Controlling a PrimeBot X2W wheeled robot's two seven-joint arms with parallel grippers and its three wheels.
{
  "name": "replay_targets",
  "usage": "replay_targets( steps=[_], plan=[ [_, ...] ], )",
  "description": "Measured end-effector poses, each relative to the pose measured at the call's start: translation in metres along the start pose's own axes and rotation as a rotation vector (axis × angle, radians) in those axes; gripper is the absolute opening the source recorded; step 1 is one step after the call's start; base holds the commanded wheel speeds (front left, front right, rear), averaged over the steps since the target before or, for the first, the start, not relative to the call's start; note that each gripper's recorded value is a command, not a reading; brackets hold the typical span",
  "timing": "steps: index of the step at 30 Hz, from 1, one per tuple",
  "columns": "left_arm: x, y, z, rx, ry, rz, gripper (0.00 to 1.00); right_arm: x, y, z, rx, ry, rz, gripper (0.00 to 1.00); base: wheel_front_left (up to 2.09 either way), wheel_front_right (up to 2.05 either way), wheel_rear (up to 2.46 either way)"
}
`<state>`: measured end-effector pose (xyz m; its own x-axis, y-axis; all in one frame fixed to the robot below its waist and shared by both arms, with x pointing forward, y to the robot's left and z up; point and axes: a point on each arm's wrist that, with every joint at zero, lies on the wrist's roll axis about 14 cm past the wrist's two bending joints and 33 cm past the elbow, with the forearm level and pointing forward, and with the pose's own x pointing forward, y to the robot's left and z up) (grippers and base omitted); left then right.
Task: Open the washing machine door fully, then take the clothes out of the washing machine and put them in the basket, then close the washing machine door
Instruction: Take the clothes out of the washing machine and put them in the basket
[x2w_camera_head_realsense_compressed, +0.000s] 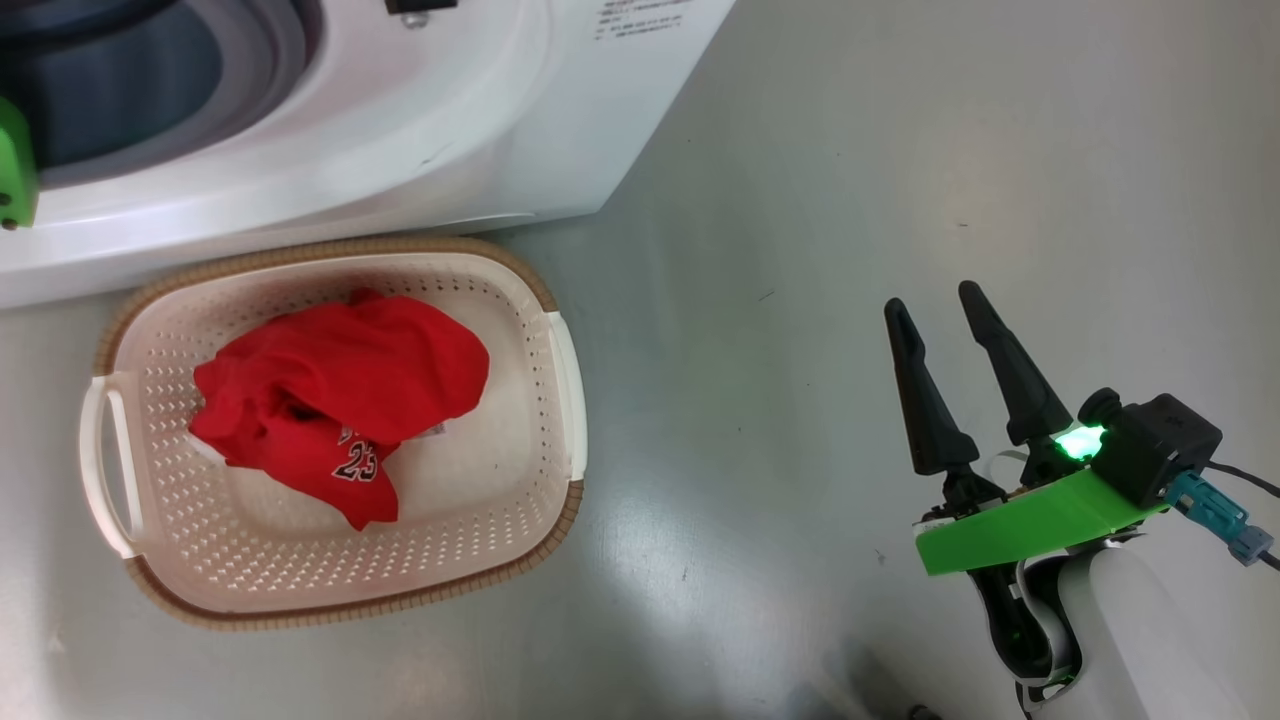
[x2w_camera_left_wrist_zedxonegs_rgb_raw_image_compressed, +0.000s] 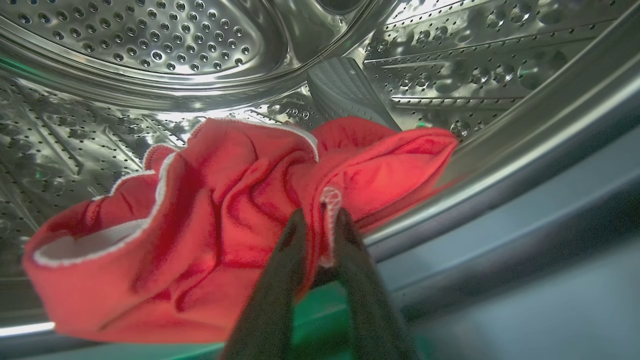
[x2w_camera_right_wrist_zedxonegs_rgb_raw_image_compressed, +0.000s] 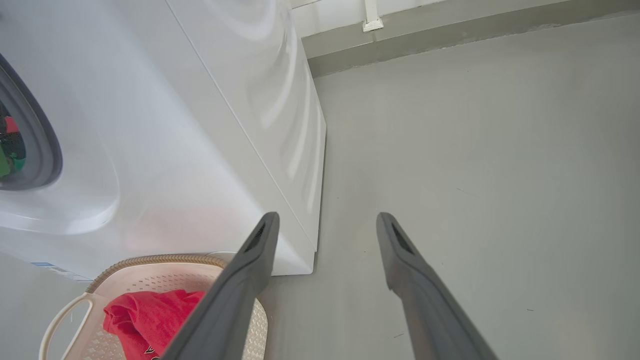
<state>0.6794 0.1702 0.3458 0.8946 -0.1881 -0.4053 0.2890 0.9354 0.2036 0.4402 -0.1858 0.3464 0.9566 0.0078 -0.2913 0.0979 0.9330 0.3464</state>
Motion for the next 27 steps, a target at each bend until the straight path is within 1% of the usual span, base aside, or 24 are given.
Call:
replay_targets(
  steps=[6,12,19,21,27],
  plan=[
    [-0.004,0.003,0.001,-0.005,-0.003,0.006,0.00,0.004,0.004,0.005,0.000,-0.016,0.014,1.00,0.00,0.00,0.00],
    [-0.010,0.003,0.016,-0.030,-0.043,0.012,0.00,0.005,0.010,0.012,0.003,-0.035,0.030,1.00,0.00,0.00,0.00],
    [-0.029,-0.005,0.042,-0.113,-0.138,0.007,0.00,0.002,0.017,0.026,0.000,-0.066,0.046,1.00,0.00,0.00,0.00],
    [-0.039,-0.008,0.046,-0.153,-0.170,0.007,0.00,0.000,0.020,0.029,-0.003,-0.073,0.052,1.00,0.00,0.00,0.00],
    [-0.075,-0.009,0.051,-0.225,-0.233,0.039,0.00,-0.013,0.025,0.037,-0.012,-0.090,0.061,1.00,0.00,0.00,0.00]
  ],
)
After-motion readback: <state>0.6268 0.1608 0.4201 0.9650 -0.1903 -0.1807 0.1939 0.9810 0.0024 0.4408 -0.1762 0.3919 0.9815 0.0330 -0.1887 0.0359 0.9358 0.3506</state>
